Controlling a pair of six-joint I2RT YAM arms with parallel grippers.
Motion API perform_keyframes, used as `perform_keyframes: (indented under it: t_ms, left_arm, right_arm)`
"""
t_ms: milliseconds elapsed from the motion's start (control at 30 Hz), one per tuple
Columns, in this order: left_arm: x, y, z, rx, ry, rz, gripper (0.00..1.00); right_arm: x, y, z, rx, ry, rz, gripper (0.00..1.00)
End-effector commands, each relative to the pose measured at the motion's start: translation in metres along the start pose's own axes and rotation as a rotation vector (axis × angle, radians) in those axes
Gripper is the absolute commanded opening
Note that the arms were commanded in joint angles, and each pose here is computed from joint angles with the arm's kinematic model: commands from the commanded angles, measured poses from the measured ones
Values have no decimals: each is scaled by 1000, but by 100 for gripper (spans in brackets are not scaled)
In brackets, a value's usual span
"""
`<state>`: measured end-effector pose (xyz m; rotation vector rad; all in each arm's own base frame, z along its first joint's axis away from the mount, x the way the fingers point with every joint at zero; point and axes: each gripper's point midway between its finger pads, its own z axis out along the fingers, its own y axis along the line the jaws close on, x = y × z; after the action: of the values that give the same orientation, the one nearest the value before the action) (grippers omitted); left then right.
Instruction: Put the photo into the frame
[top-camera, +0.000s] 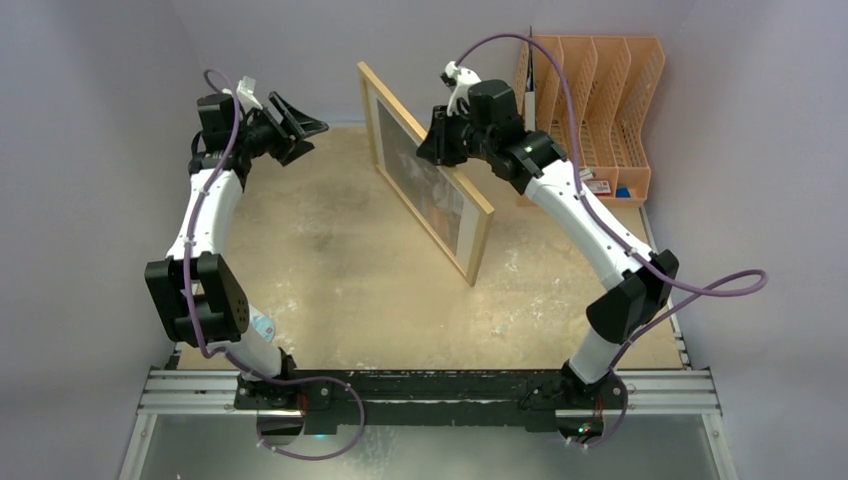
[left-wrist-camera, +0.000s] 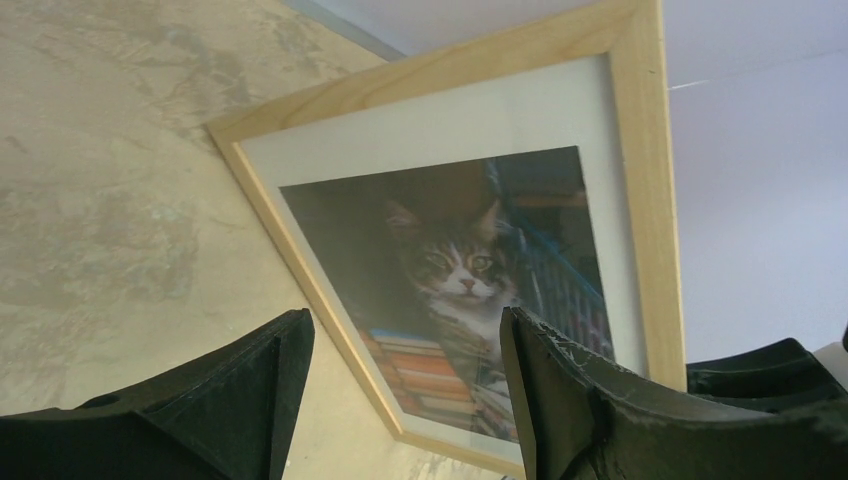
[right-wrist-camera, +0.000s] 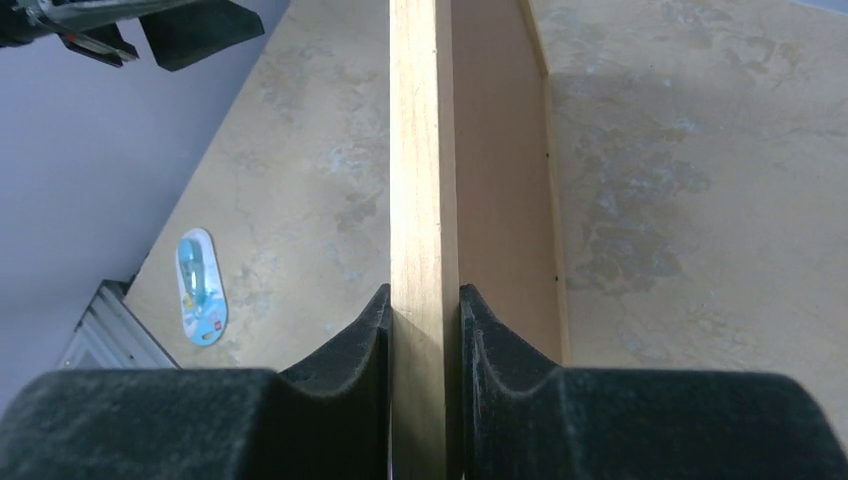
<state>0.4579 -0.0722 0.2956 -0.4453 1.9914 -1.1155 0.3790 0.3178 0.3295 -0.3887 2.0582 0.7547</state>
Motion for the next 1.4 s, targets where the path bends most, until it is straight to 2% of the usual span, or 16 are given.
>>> perform_keyframes:
  t_ms: [0, 133, 267, 367, 467, 633, 800, 933, 1033, 1167, 1267, 1367]
  left_arm:
    - [-4, 16, 1, -48, -15, 33, 71]
    - [-1, 28, 3, -80, -10, 28, 71]
    - [7, 45, 6, -122, 9, 13, 71]
    - [15, 59, 8, -156, 28, 2, 71]
    - [23, 81, 8, -227, 31, 1, 71]
    - [45, 146, 2, -438, 29, -18, 72]
    - [73, 203, -4, -598, 62, -29, 71]
    - [71, 218, -11, -634, 24, 27, 70]
    - [68, 223, -12, -635, 15, 72, 70]
    - [68, 240, -21, -701, 1, 61, 70]
    - [71, 250, -26, -720, -8, 21, 71]
    - [82, 257, -23, -678, 33, -63, 71]
  right_arm:
    - [-37, 37, -3, -196, -111, 138, 4]
    - [-20, -5, 25, -44, -25, 316, 3]
    - [-17, -25, 44, -28, -14, 377, 3]
    - [-10, -29, 50, -52, 2, 397, 3]
    - [15, -30, 53, -82, 35, 437, 2]
    - [67, -27, 50, -183, 37, 524, 4]
    - [116, -40, 53, -217, 51, 537, 6]
    - [148, -53, 59, -255, 67, 523, 9]
    - [163, -58, 62, -287, 65, 506, 17]
    - [179, -74, 67, -292, 51, 508, 34]
    - [186, -84, 70, -286, 49, 506, 42]
    - [192, -91, 74, -266, 51, 485, 51]
